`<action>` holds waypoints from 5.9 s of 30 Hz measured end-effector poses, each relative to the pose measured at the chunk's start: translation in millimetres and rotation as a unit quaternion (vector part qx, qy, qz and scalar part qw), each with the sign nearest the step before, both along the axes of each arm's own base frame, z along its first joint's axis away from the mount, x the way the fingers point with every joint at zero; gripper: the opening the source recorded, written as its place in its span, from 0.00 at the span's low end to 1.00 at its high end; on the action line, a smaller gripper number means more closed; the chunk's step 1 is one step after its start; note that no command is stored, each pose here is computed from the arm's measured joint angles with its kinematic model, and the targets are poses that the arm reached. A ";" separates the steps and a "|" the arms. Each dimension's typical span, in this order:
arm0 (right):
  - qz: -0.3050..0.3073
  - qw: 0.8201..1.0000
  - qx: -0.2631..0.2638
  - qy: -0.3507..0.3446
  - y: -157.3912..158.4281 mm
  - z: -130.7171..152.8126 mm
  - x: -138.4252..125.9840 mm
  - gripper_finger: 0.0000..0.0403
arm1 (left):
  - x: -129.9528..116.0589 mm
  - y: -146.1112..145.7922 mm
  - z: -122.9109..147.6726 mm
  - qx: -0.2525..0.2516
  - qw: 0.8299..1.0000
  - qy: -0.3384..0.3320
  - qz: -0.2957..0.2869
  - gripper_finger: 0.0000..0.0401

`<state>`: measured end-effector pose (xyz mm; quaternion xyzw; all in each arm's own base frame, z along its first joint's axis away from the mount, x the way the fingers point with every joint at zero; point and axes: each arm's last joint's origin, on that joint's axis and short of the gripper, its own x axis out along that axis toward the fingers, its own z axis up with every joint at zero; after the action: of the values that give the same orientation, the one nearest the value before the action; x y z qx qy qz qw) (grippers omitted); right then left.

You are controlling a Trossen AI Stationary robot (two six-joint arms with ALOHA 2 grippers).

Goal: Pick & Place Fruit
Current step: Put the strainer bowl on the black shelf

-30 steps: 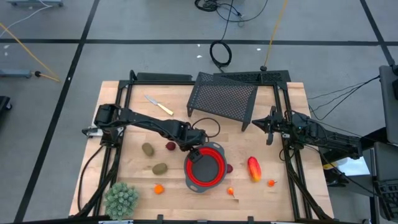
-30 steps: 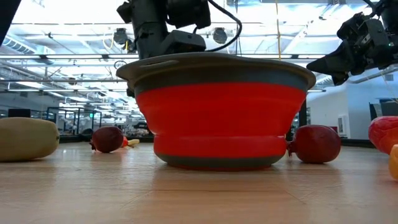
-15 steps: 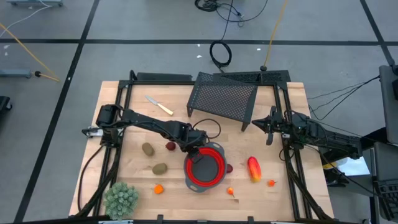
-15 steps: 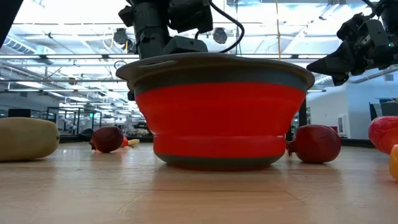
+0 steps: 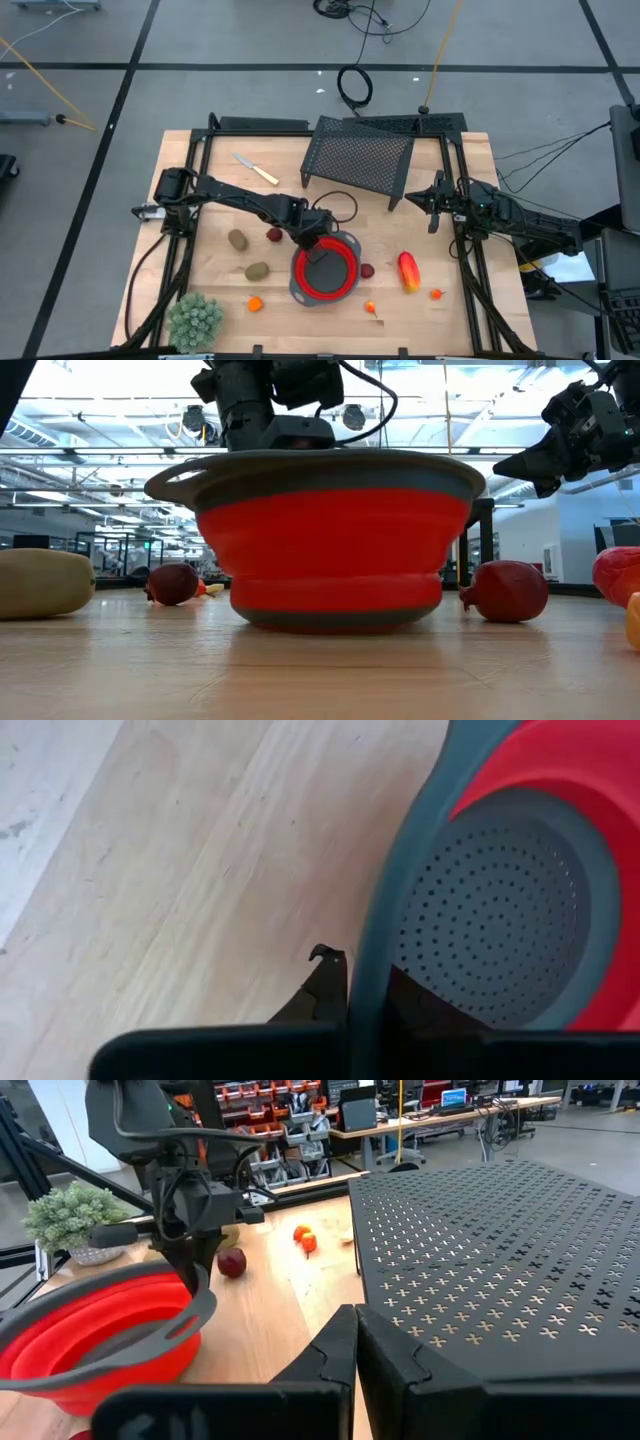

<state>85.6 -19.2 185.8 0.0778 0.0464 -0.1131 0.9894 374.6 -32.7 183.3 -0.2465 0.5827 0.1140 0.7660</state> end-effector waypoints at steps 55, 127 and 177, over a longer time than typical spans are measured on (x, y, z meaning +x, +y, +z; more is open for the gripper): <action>0.000 1.000 0.000 -0.001 -0.1 0.3 0.4 0.01 | -82.8 -11.6 260.7 0.033 0.645 -0.700 -0.305 0.01; 0.000 1.000 0.001 0.006 0.0 -1.1 0.2 0.01 | -31.7 165.6 211.4 0.029 0.947 -0.212 0.239 0.00; -0.001 1.000 0.006 0.028 0.0 -5.3 -0.4 0.01 | -27.7 262.7 139.8 -0.025 0.944 -0.118 0.306 0.00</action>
<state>85.2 -19.2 180.5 0.0807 0.0744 -0.1161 0.9872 346.8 229.9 323.0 -0.4436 0.3872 0.2982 0.7512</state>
